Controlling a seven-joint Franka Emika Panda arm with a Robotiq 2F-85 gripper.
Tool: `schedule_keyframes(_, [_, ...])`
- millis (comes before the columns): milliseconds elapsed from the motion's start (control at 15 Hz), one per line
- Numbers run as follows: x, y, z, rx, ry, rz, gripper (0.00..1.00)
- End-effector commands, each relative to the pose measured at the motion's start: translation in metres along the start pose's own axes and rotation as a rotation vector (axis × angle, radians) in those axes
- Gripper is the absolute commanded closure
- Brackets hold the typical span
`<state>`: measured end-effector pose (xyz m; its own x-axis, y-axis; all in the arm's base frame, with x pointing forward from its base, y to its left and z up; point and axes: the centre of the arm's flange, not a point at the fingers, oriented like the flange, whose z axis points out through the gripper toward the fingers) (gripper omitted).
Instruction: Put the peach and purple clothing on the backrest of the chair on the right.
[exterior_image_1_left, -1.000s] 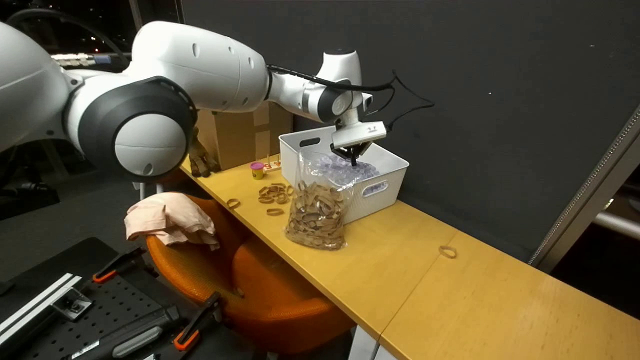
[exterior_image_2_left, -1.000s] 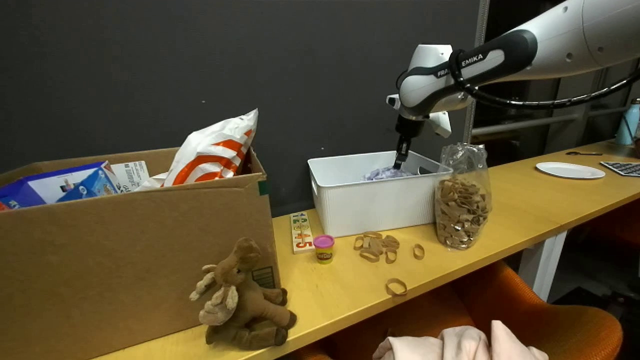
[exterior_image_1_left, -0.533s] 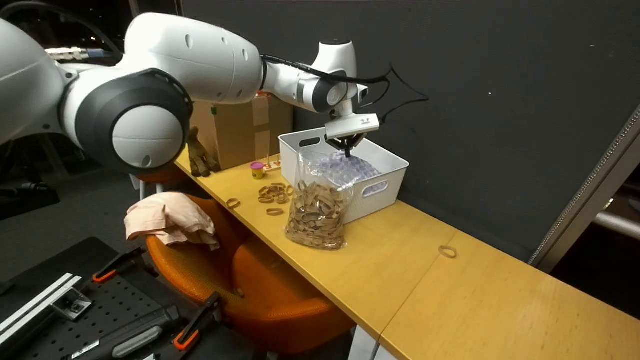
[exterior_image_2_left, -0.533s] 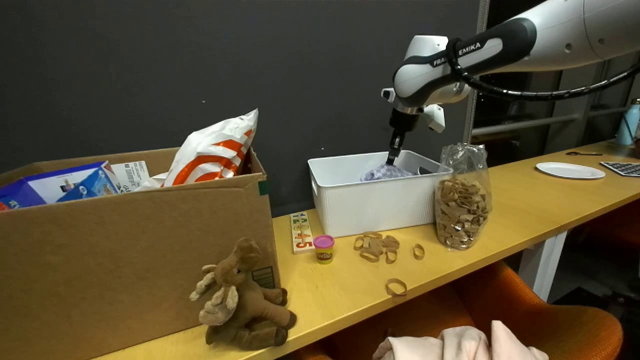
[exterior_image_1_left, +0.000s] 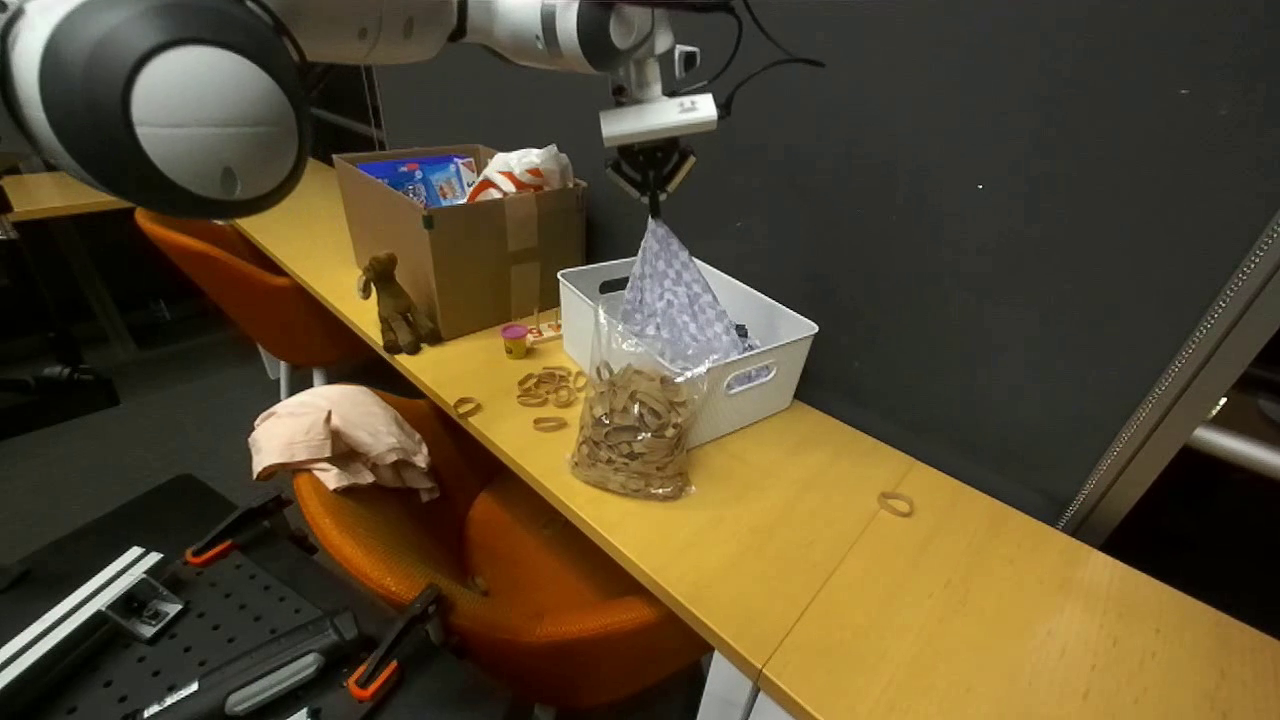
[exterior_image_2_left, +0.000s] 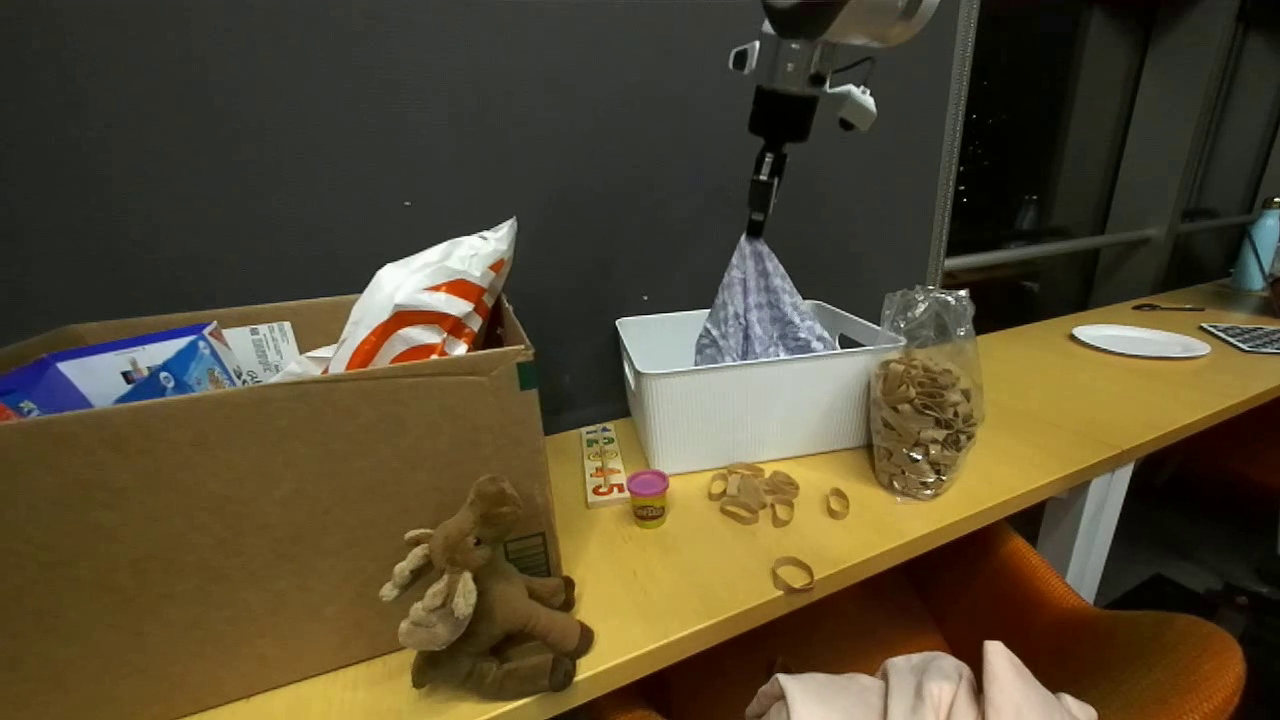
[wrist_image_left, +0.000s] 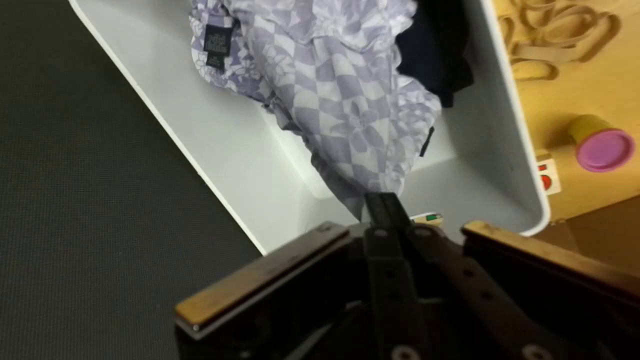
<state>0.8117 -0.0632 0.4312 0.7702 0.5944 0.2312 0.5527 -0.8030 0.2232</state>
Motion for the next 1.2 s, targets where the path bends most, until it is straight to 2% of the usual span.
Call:
schedule_keyframes(0, [-0.034, -0.049, -0.065, 0.064, -0.100, -0.008, 1.00])
schedule_keyframes(267, [-0.035, -0.064, -0.131, 0.030, -0.127, -0.043, 1.00])
schedule_keyframes(667, [-0.028, -0.081, -0.253, -0.079, -0.055, -0.073, 1.00])
schedule_keyframes(1133, [-0.034, -0.161, -0.381, -0.163, 0.030, -0.168, 1.00])
